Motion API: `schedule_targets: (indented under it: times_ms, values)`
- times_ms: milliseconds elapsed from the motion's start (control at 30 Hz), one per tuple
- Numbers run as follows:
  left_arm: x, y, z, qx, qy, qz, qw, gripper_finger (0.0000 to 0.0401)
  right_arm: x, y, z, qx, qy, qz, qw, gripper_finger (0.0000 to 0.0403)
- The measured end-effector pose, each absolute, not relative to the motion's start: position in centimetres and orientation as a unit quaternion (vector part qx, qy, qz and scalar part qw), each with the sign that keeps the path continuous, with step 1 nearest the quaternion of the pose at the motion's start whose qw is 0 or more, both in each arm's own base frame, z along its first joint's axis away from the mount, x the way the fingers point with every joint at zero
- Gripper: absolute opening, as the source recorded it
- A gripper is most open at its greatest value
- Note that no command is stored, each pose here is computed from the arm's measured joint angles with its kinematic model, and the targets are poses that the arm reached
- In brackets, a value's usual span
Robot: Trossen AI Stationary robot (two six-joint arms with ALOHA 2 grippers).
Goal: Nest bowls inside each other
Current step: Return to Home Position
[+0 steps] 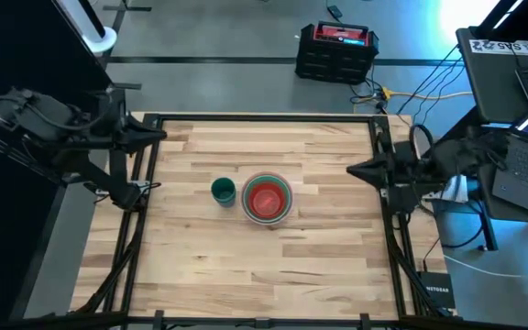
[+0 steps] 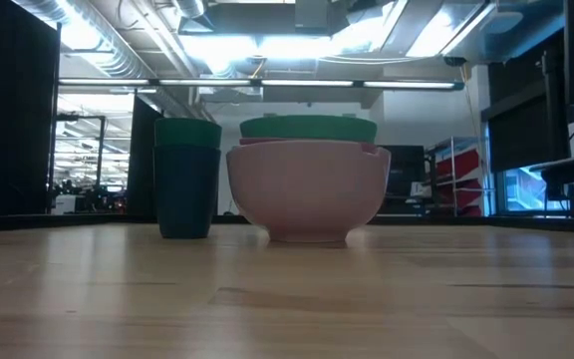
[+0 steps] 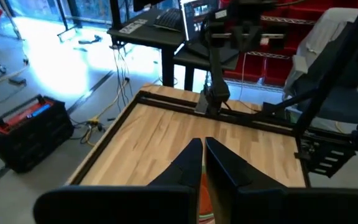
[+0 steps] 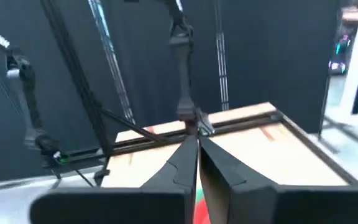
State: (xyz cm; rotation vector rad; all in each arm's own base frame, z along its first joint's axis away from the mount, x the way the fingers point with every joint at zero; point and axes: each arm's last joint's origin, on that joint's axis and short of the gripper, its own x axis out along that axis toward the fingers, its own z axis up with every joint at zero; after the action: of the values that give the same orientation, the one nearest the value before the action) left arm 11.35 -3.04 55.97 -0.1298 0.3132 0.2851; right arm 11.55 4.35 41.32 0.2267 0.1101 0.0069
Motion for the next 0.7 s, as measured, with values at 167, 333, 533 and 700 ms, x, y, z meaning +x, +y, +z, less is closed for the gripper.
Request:
schedule_targets:
  times_ms: [167, 333, 533, 700]
  values:
    - [11.2, -3.0, 55.7, -0.069, 0.164, 0.147, 0.973, 0.0000, 9.0, 2.3, 37.4, 0.162, 0.021, 0.026, 0.986, 0.0000]
    - [10.9, -2.8, 54.5, -0.074, 0.154, 0.148, 0.974, 0.0000, 5.5, 0.7, 35.0, 0.191, -0.030, -0.012, 0.981, 0.0000]
    - [10.3, -2.6, 51.8, -0.084, 0.142, 0.147, 0.975, 0.0000, 2.3, -0.6, 31.6, 0.225, -0.077, -0.064, 0.969, 0.0000]
    - [9.8, -2.4, 47.9, -0.097, 0.122, 0.143, 0.977, 0.0000, 2.0, -0.8, 30.8, 0.244, -0.071, -0.092, 0.963, 0.0001]
